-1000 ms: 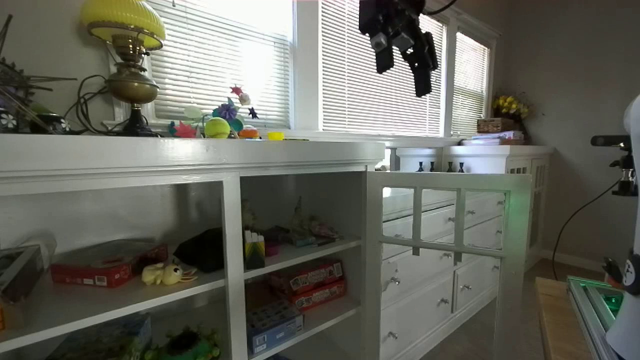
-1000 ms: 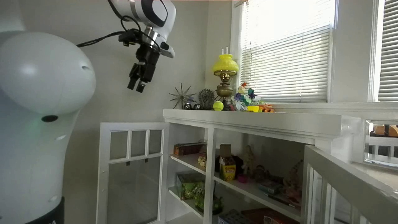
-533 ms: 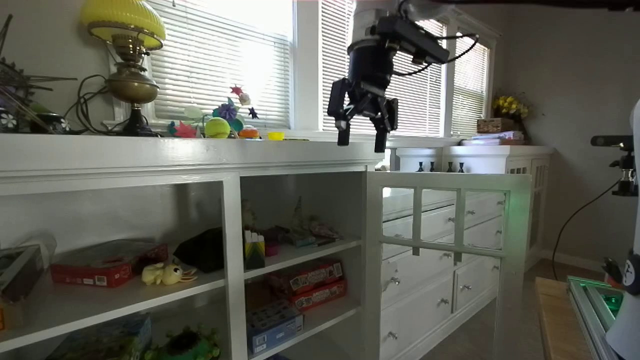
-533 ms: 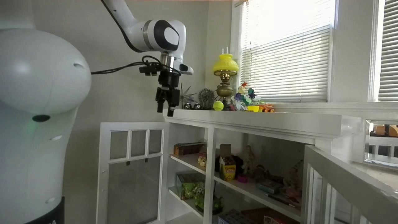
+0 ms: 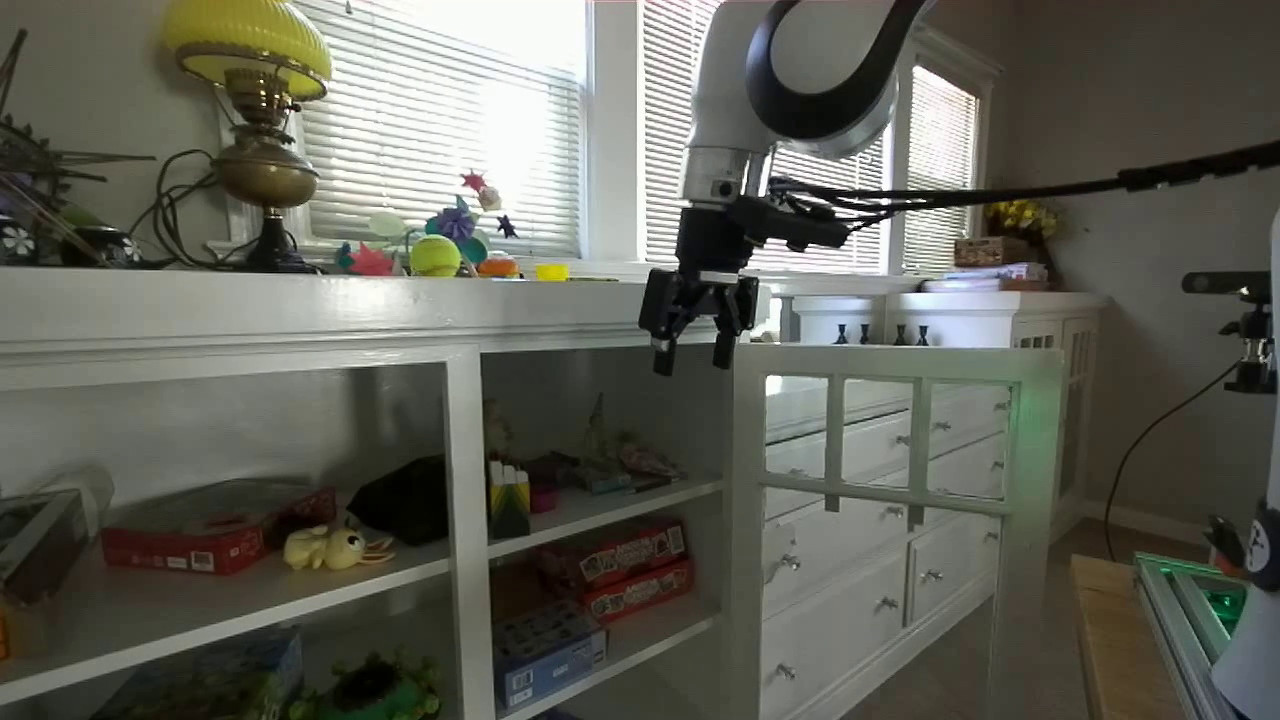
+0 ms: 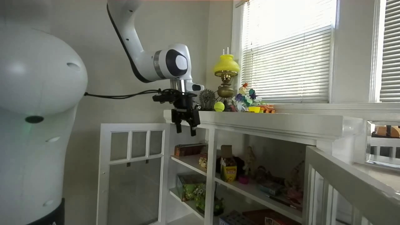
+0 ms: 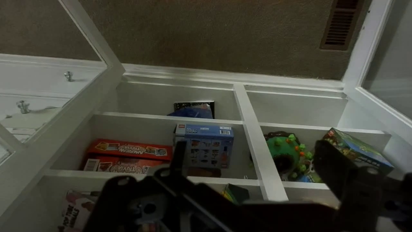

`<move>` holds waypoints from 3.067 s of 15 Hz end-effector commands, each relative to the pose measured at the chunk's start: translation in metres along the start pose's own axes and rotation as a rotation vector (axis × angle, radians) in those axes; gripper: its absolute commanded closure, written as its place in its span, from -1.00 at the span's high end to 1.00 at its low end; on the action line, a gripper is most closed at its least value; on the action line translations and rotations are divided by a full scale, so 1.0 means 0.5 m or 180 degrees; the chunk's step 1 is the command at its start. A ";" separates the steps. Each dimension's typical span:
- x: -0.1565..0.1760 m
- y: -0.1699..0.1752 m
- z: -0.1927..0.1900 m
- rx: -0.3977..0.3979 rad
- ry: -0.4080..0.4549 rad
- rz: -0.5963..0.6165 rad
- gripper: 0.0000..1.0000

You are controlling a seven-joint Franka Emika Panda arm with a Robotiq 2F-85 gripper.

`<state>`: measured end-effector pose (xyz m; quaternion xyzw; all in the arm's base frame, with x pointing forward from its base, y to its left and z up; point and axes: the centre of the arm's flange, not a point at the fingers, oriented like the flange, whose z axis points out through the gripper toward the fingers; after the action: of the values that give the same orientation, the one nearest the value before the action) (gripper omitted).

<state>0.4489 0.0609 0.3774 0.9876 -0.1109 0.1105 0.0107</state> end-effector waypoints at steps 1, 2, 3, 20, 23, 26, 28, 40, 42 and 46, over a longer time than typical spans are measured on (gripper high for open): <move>0.000 0.000 0.001 -0.0002 -0.0002 -0.0008 1.00; 0.000 -0.001 0.001 -0.0002 0.0000 -0.0014 1.00; 0.003 0.004 0.016 -0.0065 0.0109 0.0050 1.00; 0.175 0.110 0.242 0.0090 0.1318 -0.0128 1.00; 0.211 0.118 0.246 -0.0256 0.1548 -0.0397 1.00; 0.242 0.186 0.167 -0.0176 0.1440 -0.0407 1.00; 0.252 0.178 0.168 -0.0188 0.1461 -0.0442 1.00; 0.262 0.181 0.196 -0.0141 0.1443 -0.0394 1.00; 0.257 0.172 0.230 -0.0106 0.1402 -0.0444 1.00; 0.248 0.140 0.302 0.0060 0.1466 -0.0556 1.00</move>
<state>0.5686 -0.0500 0.2834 0.9479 -0.0284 0.3125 0.0556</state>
